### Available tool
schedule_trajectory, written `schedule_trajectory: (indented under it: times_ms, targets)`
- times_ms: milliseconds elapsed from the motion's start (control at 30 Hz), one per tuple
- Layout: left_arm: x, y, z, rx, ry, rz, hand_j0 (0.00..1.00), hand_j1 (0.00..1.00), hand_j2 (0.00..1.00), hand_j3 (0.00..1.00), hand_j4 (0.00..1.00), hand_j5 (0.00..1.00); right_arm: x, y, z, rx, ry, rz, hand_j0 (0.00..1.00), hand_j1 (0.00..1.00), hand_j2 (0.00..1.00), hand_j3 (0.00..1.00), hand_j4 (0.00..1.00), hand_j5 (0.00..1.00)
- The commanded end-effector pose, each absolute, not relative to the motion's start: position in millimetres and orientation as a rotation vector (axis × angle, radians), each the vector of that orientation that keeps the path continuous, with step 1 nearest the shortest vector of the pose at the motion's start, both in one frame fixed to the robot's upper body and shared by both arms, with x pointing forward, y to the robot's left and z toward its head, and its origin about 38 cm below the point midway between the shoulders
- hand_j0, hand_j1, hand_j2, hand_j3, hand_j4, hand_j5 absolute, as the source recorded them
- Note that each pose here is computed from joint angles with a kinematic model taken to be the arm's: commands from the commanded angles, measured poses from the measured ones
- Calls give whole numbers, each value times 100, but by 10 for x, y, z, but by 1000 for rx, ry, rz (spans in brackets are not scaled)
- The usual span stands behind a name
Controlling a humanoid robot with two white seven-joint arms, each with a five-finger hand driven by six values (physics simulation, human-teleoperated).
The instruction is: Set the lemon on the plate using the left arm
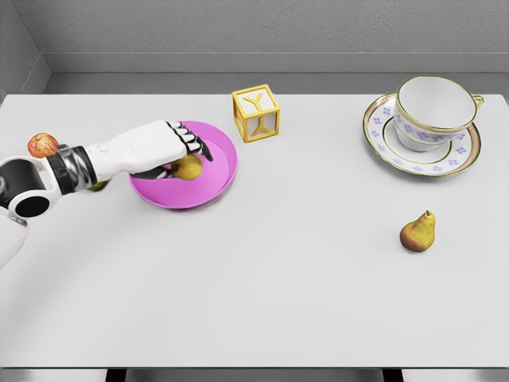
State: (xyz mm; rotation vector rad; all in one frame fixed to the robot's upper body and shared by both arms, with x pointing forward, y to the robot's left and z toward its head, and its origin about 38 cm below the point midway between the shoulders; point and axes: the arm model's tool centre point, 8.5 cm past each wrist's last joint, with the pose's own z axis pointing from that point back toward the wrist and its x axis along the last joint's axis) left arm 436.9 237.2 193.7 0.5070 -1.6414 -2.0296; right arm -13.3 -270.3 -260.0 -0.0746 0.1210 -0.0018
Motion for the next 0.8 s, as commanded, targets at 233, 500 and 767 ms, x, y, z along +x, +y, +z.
schedule_trajectory:
  times_ms: [233,500,767]
  targets:
    - [4382,2380,1959,509,-1647,-2021,86,86,86,86,86,86,-144,-2703,-2599,-75,123,-1,100,100,100,100,100,100]
    - [3957,2768,2407,458,-1704,-2051,100,100,100,100,100,100,-144,-2703,-2599,-75,123,-1,100,100,100,100,100,100]
    - [3796,3585,2403,515,-1453,-2051,100,100,100,100,100,100,-135,-2703,-2600,-75,121,-1,100,100,100,100,100,100]
